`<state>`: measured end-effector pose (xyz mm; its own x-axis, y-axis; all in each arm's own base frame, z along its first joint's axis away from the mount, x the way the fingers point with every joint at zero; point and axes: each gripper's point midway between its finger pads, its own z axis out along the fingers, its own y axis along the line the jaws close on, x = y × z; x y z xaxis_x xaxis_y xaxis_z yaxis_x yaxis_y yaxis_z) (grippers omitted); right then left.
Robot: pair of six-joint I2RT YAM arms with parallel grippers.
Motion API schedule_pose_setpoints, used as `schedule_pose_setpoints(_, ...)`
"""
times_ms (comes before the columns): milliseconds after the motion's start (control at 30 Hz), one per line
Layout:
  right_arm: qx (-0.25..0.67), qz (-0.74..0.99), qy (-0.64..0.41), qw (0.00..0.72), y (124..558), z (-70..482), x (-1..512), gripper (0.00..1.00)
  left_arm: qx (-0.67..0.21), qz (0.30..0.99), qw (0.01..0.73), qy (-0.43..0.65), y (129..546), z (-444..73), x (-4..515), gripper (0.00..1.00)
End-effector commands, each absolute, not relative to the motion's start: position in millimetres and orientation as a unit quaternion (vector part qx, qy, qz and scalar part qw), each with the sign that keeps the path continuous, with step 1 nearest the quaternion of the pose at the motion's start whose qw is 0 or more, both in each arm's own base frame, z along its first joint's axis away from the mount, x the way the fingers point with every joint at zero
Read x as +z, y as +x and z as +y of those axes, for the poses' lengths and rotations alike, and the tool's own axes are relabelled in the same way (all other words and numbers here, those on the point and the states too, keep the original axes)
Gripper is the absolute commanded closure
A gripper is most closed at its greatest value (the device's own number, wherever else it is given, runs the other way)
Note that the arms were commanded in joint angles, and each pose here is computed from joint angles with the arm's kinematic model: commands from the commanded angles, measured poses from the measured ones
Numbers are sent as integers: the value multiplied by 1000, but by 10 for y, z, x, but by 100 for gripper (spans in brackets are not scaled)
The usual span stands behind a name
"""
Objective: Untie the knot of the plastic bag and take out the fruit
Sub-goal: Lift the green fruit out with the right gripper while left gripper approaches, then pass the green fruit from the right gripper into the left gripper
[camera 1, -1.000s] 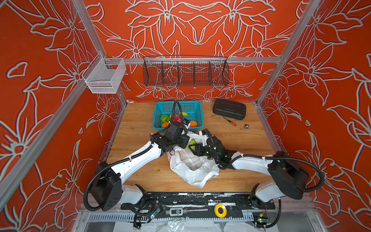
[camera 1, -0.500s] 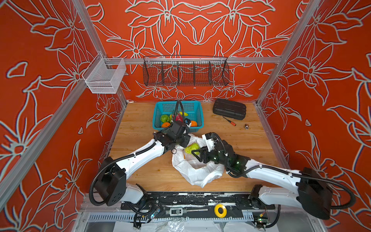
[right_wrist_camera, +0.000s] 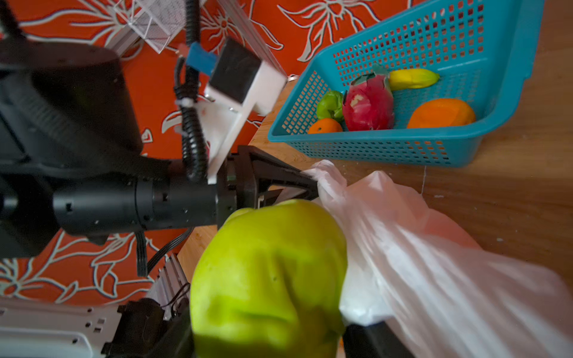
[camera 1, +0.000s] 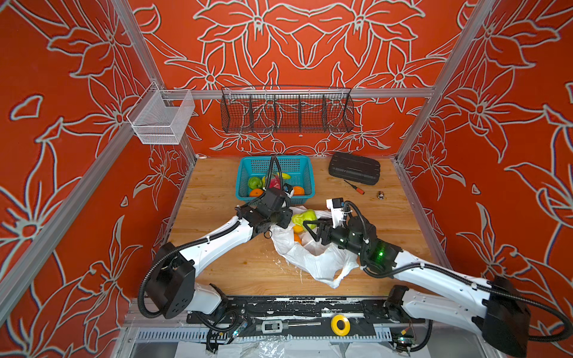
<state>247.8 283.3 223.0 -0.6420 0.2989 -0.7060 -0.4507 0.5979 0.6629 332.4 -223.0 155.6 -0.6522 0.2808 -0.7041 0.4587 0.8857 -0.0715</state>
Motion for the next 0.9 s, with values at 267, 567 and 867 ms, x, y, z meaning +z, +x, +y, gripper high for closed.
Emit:
schedule_pose_setpoints(267, 490, 789, 26, 369, 2743, 2897, 2223, 53, -197, 828, 447, 277, 2868, -2249, 2098, 40)
schedule_pose_setpoints(567, 500, 796, -5, 340, 2624, 2904, 2257, 54, -190, 616, 559, 521, 2269, -2423, 2595, 22)
schedule_pose_setpoints(867, 522, 786, -27, 330, 2515, 2927, 2412, 53, -112, 531, 558, 628, 2339, -2534, 2606, 15)
